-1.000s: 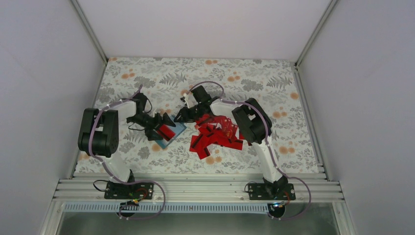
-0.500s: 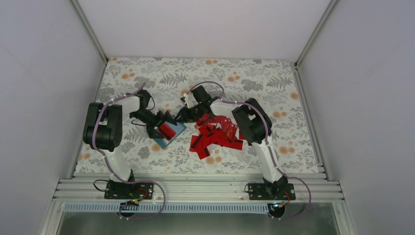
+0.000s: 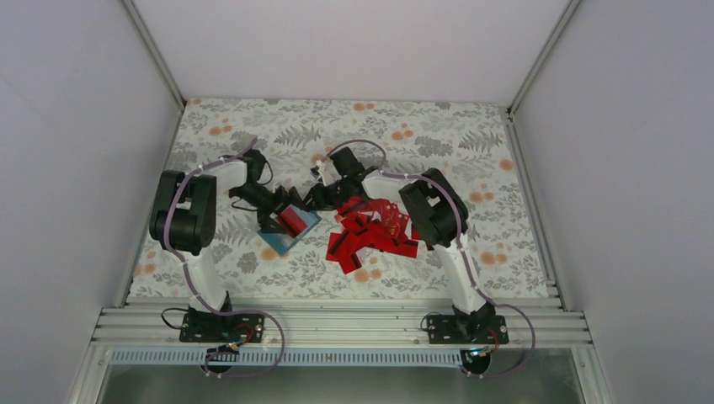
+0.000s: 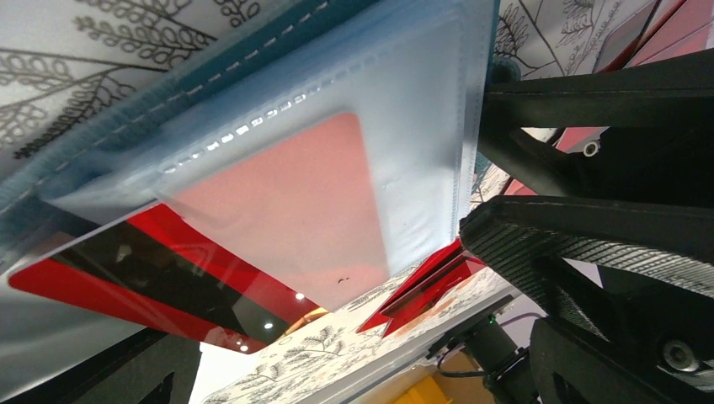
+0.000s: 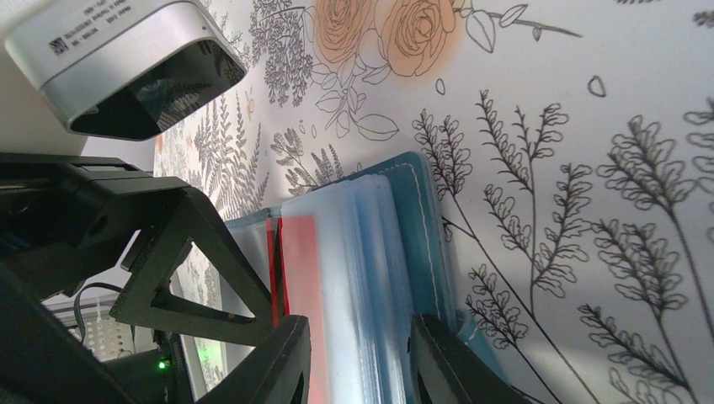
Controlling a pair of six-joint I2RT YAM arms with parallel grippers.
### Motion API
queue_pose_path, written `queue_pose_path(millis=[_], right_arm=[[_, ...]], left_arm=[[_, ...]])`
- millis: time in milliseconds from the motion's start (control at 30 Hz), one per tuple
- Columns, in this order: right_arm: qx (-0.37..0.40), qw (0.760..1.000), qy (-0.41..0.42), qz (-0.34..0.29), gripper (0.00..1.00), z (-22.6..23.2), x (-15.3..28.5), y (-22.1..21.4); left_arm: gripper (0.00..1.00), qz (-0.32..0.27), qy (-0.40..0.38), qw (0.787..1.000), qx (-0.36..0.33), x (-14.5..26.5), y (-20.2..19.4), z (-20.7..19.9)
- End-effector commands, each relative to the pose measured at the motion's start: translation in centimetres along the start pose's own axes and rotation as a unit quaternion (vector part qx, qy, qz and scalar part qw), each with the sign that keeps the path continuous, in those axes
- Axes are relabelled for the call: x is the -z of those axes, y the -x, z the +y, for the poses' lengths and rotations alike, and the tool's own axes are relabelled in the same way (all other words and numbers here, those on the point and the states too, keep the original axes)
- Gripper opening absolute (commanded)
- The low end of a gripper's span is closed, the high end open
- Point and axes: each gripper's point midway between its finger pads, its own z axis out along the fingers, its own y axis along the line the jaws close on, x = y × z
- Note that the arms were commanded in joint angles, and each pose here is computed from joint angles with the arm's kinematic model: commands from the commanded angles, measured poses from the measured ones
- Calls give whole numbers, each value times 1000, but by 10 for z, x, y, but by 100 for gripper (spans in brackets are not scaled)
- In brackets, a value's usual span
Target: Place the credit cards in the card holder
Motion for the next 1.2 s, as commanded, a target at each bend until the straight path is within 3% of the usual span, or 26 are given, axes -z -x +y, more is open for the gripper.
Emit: queue_pose_path(millis=[0,600,1167], right_arm=[[-94,987,-103,74,32,-74,-24,-65],[-91,987,-117,61,32,-66,-2,-57],[-88,992,-86,16,33,-47,32,-39]], left_arm=[[98,-38,-3,999,-26,-18,29,-14],[98,-124,-61,990,38,9,19,-37],[98,-125,29,991,-47,-10,22,-36]])
